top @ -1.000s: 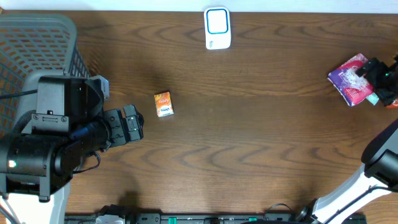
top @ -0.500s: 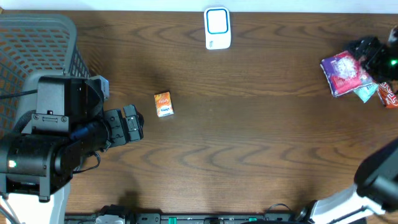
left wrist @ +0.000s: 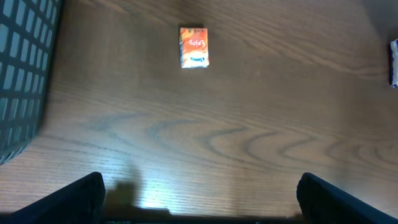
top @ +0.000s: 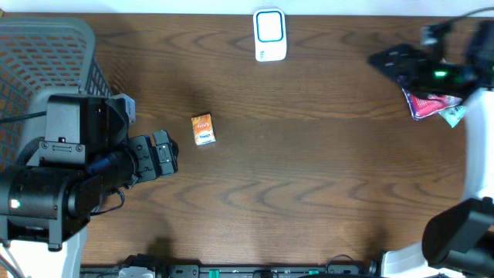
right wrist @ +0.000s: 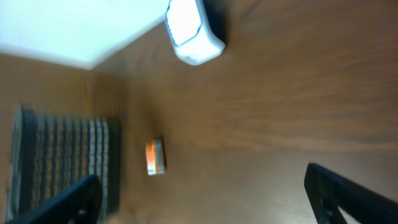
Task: Scan the item barcode
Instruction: 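Reach the right gripper left toward the orange packet, then lower the right gripper and grasp the orange packet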
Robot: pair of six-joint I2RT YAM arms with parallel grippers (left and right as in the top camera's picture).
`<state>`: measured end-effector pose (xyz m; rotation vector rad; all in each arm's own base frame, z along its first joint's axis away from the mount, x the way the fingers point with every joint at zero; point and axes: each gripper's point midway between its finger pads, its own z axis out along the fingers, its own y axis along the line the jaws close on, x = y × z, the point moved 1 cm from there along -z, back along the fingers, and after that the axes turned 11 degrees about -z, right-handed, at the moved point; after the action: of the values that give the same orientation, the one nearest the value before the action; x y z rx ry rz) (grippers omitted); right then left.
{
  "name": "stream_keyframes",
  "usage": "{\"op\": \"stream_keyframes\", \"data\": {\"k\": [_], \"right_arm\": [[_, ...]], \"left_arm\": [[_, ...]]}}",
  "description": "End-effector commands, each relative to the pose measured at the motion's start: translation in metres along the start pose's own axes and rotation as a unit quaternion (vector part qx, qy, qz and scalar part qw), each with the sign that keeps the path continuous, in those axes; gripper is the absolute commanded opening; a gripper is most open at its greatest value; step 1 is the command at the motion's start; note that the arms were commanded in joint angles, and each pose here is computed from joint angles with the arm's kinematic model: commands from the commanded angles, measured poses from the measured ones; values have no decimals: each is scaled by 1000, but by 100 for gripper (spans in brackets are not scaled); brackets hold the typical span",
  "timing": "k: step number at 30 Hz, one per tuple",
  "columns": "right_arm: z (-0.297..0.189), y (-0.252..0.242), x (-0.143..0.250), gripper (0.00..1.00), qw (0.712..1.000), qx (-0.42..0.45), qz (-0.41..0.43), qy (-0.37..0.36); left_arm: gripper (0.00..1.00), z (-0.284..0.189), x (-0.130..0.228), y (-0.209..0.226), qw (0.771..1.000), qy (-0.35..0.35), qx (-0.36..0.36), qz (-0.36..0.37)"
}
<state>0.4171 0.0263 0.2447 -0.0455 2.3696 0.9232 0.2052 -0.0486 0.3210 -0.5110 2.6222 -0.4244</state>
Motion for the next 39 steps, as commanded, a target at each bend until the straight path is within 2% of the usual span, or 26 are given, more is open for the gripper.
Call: {"op": "stream_keyframes", "data": {"k": [1,4,9,14,20,23,27,30,36,39], "right_arm": [[49,27,30,99,997,-38,-51,45],[99,65,54,99,990,-83,-99,57],[160,94,81,99,995,-51,-58,63],[213,141,116,99,987,-93,-96,86],[266,144,149,99,987,-102,-47,115],[286,148,166,98,979,-140,-41,139],[305,151,186,89,970,-180,-29,160],[314,149,199,82,969,-179,-17,171],[323,154,211,81,972,-160,-29,169],[329,146,219,79,978,-118,-23,169]], "left_arm": [[98,1,1,0,1000,5,3,6],[98,1,1,0,1000,5,3,6],[98,1,1,0,1000,5,3,6],[98,1,1,0,1000,5,3,6],[98,1,1,0,1000,5,3,6],[98,1,1,0,1000,5,3,6],[98,1,1,0,1000,5,3,6],[98,1,1,0,1000,5,3,6],[98,1,1,0,1000,5,3,6],[98,1,1,-1,1000,5,3,6]]}}
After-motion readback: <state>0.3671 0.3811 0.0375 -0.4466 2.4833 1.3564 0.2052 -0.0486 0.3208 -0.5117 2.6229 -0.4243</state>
